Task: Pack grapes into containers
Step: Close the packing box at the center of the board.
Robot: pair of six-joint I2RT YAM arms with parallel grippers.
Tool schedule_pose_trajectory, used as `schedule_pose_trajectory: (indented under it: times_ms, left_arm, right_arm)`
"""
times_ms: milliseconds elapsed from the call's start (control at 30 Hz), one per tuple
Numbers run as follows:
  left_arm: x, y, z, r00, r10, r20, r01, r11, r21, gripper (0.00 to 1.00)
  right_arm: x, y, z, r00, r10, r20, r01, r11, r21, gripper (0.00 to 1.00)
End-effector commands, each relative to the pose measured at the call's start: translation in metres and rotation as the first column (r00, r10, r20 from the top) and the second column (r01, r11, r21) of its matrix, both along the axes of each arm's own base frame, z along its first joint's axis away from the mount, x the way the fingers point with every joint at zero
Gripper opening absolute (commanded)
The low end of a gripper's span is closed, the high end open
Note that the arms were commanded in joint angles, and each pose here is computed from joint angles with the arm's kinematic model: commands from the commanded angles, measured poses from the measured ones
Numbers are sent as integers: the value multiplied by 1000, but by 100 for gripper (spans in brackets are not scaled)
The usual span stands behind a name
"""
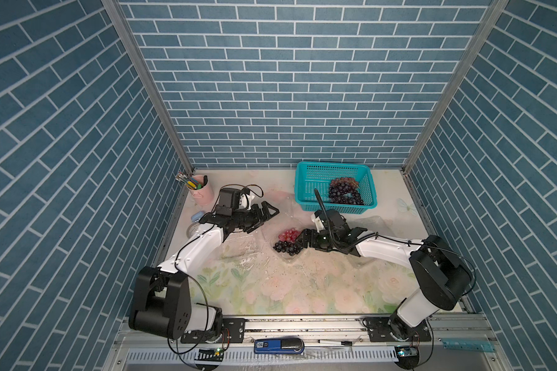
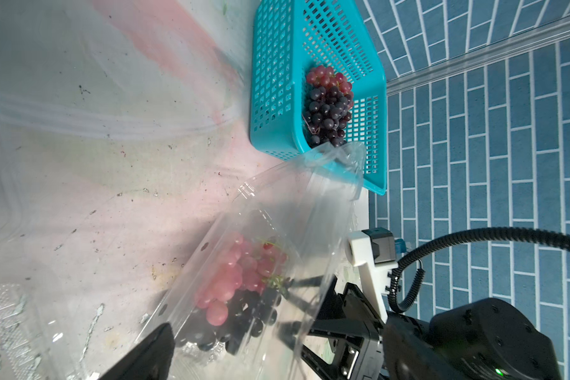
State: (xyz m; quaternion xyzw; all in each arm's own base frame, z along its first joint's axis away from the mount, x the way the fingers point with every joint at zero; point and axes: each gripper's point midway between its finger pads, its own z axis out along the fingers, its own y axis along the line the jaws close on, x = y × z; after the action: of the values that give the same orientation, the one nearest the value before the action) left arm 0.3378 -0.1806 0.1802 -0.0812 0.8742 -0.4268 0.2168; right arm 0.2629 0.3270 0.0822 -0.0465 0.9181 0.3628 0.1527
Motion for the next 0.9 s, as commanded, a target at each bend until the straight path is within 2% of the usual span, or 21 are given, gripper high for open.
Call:
schedule_pose_trajectory:
  times_ms: [0, 167, 300, 467, 767, 867]
  left_arm:
    - [-1, 0, 9, 1000, -5, 14, 5, 1000, 4, 100]
    - [2, -22, 12, 999, -35, 13, 35, 999, -31, 99]
    - [-2, -45, 15, 997, -78, 22, 78, 997, -18, 100]
    - [-4, -61, 13, 997, -77, 27, 78, 996, -30, 99]
    - [-8, -89, -23, 998, -63, -22, 62, 997, -47, 100]
    - [-12, -99, -38, 996, -73, -44, 72, 997, -37, 99]
  right_arm:
    - [9, 6, 16, 1000, 0, 25, -1, 998, 62, 85]
    - [14, -6, 21, 999, -36, 31, 33, 994, 106, 85]
    - [17, -15, 21, 997, -73, 20, 69, 988, 141, 85]
    - [16, -27, 17, 995, -105, 1, 103, 979, 175, 85]
    - [20, -64, 10, 974, -224, -40, 227, 947, 226, 80]
    - [24, -74, 9, 962, -268, -56, 274, 925, 264, 74]
